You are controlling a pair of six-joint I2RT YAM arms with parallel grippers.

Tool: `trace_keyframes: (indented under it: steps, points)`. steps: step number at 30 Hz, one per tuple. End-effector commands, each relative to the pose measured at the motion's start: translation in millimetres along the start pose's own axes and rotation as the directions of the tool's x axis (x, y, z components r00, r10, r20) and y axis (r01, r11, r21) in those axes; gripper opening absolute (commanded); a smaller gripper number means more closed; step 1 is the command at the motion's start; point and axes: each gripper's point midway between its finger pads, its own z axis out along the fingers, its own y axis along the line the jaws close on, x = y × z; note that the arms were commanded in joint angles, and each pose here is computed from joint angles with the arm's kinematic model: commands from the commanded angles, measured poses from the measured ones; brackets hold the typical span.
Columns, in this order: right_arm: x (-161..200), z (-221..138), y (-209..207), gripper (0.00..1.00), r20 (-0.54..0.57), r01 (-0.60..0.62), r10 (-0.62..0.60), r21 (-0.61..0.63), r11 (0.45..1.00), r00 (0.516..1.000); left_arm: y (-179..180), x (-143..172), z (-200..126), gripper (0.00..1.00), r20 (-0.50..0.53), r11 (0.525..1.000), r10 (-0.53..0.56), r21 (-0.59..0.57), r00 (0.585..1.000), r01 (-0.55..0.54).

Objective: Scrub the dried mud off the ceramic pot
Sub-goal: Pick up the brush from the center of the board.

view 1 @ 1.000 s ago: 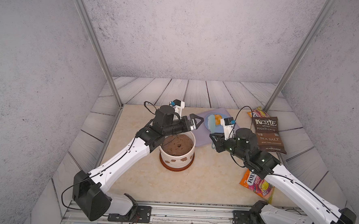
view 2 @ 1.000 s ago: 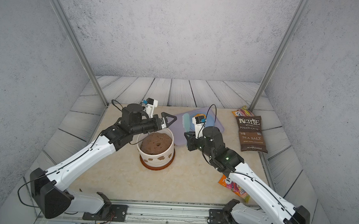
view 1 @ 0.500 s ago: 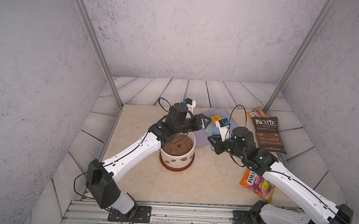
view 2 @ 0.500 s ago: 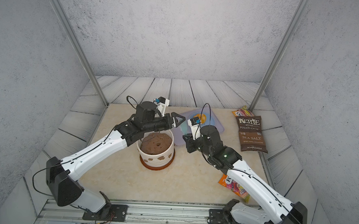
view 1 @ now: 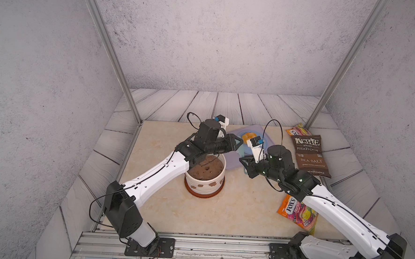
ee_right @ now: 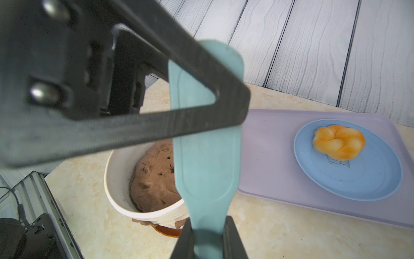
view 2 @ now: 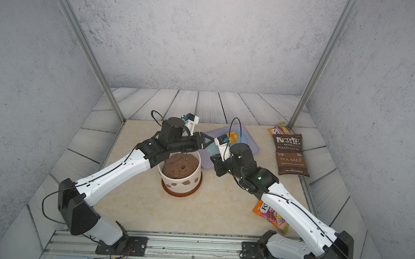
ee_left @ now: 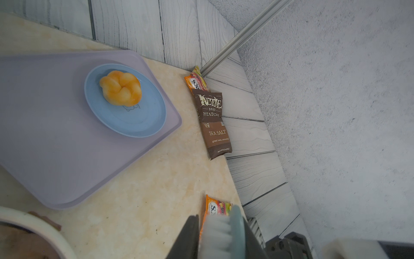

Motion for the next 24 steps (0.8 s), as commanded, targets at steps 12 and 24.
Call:
trace_keyframes:
  steps: [12, 24]
  points:
    - [-19.6, -9.4, 4.8, 0.50, 0.078, -0.052, 0.054, -0.030, 0.998, 0.995, -16.1, -31.6, -22.0, 0.12, 0.099, 0.992, 0.058, 0.102, 0.993, -0.068]
    - [-74.3, -46.5, 8.6, 0.80, 0.342, -0.488, 0.581, -0.325, 0.810, 0.738, -29.7, -84.2, -81.0, 0.11, 0.289, 0.939, 0.122, 0.276, 0.950, -0.205]
